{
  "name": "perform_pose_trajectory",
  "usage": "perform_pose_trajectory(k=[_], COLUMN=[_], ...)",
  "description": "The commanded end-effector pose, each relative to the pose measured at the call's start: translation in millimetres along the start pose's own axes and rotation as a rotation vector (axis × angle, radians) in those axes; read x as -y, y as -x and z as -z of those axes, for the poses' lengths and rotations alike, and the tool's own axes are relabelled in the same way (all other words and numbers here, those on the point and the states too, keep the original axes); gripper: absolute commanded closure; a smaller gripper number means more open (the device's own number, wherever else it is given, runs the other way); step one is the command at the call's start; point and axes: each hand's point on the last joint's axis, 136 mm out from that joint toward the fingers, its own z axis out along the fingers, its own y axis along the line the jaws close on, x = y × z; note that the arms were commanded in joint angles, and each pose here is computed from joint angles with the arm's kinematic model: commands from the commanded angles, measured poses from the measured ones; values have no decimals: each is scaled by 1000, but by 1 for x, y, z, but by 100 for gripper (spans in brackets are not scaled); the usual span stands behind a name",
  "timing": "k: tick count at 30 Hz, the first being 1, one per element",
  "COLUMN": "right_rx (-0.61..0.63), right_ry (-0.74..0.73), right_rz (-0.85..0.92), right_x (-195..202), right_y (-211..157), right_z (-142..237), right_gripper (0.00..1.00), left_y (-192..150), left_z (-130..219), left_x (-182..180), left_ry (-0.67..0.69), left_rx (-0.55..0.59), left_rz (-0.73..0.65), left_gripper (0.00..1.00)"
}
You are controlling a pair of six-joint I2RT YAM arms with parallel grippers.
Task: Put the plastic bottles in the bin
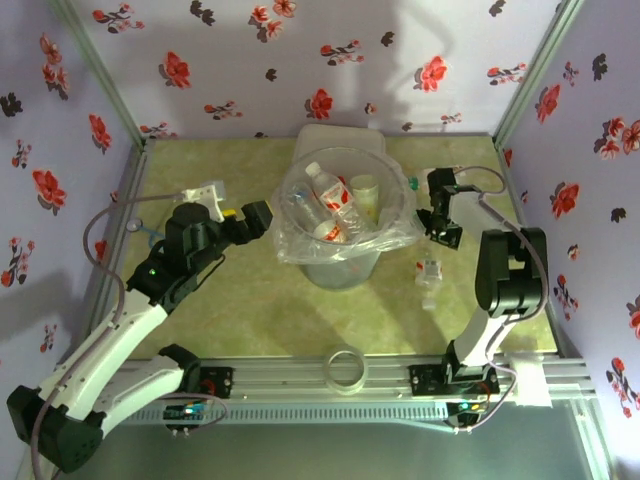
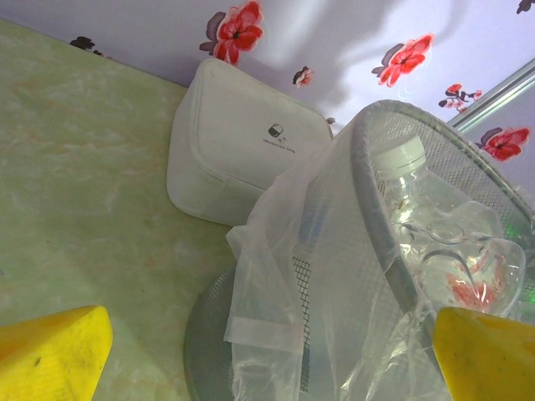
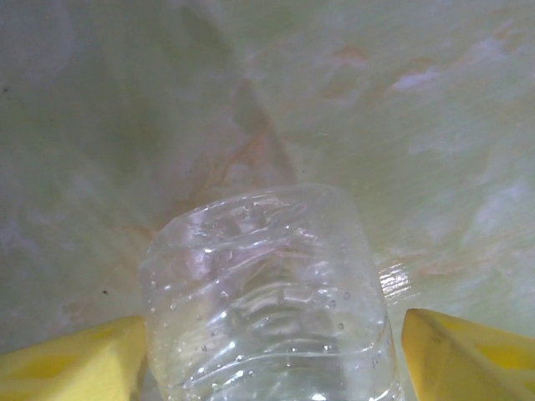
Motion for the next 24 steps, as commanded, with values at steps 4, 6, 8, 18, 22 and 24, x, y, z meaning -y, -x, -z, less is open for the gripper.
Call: perform_pose_trajectory(k=[4, 6, 8, 18, 22, 24], right_rx=[79, 112, 156, 636, 903, 974], right_ry=[-30, -48, -62, 115, 284, 361], right_rz=[1, 15, 23, 23, 57, 63], right_x=[6, 11, 15, 13, 2, -4], right_y=[17, 21, 25, 48, 48, 47], right_z=[32, 51, 73, 265, 359, 398], right_gripper=[39, 41, 42, 47, 52, 52], left_y=[6, 7, 8, 26, 30, 25], left_z=[4, 4, 4, 12, 11, 2], left_x=[-2, -1, 0, 28, 48, 45], left_ry=[17, 14, 10, -85, -182, -162], left_rx=[13, 15, 13, 26, 26, 0], left_rz=[-14, -15, -17, 16, 39, 41], left_gripper=[1, 1, 1, 1, 1, 2])
